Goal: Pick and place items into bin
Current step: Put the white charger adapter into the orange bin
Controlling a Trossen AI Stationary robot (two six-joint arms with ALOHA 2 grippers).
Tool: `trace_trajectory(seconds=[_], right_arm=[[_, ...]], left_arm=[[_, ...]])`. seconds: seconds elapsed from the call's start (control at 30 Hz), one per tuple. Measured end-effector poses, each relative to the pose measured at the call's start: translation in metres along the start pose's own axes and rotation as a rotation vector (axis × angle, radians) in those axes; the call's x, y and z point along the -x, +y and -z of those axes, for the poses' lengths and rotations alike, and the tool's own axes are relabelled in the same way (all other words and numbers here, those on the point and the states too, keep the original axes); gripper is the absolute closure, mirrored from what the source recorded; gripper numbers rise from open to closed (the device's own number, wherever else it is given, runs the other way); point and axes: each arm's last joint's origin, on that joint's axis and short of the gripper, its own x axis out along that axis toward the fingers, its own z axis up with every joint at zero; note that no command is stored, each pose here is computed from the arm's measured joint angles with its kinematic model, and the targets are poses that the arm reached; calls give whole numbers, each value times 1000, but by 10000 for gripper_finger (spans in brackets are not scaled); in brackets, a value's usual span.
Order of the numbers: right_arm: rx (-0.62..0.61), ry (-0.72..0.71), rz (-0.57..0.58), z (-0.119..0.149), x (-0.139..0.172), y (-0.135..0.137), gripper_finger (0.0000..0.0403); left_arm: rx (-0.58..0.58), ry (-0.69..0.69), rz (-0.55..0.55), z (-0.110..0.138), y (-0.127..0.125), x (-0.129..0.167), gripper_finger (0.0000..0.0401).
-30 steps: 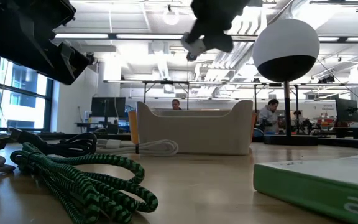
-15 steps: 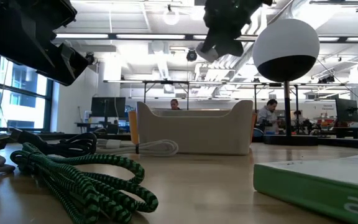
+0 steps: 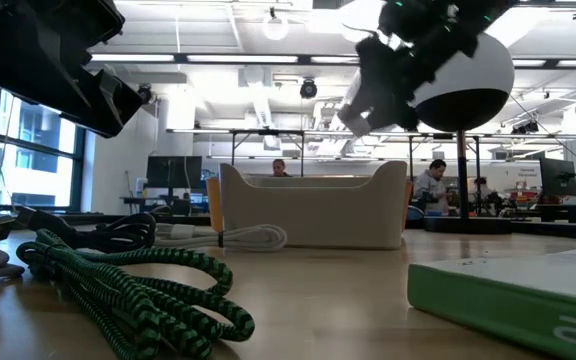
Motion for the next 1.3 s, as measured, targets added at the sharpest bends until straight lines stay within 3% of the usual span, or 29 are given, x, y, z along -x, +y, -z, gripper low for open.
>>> trace_trajectory(seconds=[0.17, 0.43, 0.63, 0.97, 1.3], right_arm=[[-74, -160, 42, 18, 3, -21, 213], [-143, -185, 111, 37, -20, -37, 218], [-161, -172, 126, 30, -42, -43, 214], [-176, 13, 245, 23, -70, -61, 214], [-158, 17, 224, 10, -73, -63, 209]], left_arm=[[0, -4, -18, 0, 1, 0, 251], [47, -24, -83, -1, 2, 0, 251], [77, -31, -94, -1, 3, 0, 251], [102, -35, -101, -1, 3, 0, 251], [101, -41, -126, -1, 4, 0, 251]])
